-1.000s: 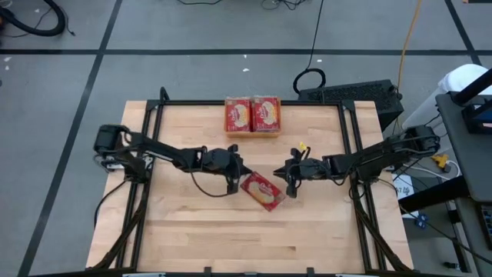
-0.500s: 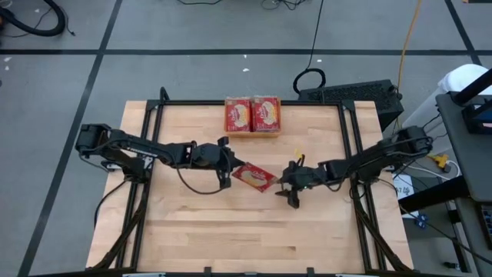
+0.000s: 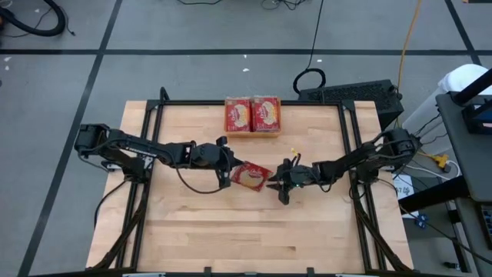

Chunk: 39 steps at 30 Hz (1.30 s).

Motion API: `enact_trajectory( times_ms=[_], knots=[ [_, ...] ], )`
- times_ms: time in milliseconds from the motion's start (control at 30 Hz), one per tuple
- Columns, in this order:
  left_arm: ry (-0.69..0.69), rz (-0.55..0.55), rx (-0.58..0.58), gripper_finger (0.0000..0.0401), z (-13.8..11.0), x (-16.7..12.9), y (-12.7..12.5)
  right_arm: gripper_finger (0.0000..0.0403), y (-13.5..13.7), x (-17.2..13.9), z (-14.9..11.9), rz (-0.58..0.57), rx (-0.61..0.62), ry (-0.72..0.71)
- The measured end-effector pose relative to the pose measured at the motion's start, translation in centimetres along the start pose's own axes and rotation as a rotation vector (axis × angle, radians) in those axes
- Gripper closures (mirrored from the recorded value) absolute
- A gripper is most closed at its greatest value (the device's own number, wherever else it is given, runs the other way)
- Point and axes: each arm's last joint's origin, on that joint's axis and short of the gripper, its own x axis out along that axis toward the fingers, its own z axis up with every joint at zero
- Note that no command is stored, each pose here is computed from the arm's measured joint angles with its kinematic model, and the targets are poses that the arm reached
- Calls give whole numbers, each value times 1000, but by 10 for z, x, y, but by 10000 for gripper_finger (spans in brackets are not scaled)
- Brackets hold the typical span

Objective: Sort popcorn bags into baskets
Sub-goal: Put the popcorn pack into the orange bin

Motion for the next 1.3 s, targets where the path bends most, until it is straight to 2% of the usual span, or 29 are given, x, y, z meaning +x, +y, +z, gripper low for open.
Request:
enact_trajectory(
  times_ms=[100, 233, 367, 533, 667, 833, 933, 1133, 1233, 1300],
  knots=[
    [-24, 6, 11, 399, 4, -5, 1, 299, -3, 0, -6, -14, 50, 71],
    [-66, 22, 7, 399, 9, -8, 3, 276, -4, 0, -10, 1, 112, 125],
    [-96, 25, 13, 399, 13, -10, 3, 232, -3, 0, -3, -26, 112, 33],
    [-93, 23, 6, 399, 12, -10, 3, 182, -6, 0, 7, -166, 103, -131],
    [-92, 23, 6, 399, 12, -10, 3, 161, -14, 0, 9, -248, 97, -152],
    [-91, 23, 5, 399, 12, -10, 3, 160, -17, 1, 3, -173, 96, -41],
    [-90, 23, 6, 399, 12, -10, 3, 162, -21, 1, 1, -201, 79, -8],
    [-91, 23, 7, 399, 12, -10, 3, 157, -31, 1, 11, -239, -11, -74],
    [-91, 23, 7, 399, 12, -10, 3, 160, -34, 1, 20, -214, -60, -135],
    [-91, 23, 7, 398, 12, -10, 3, 178, -35, 1, 25, -186, -78, -165]
  ],
)
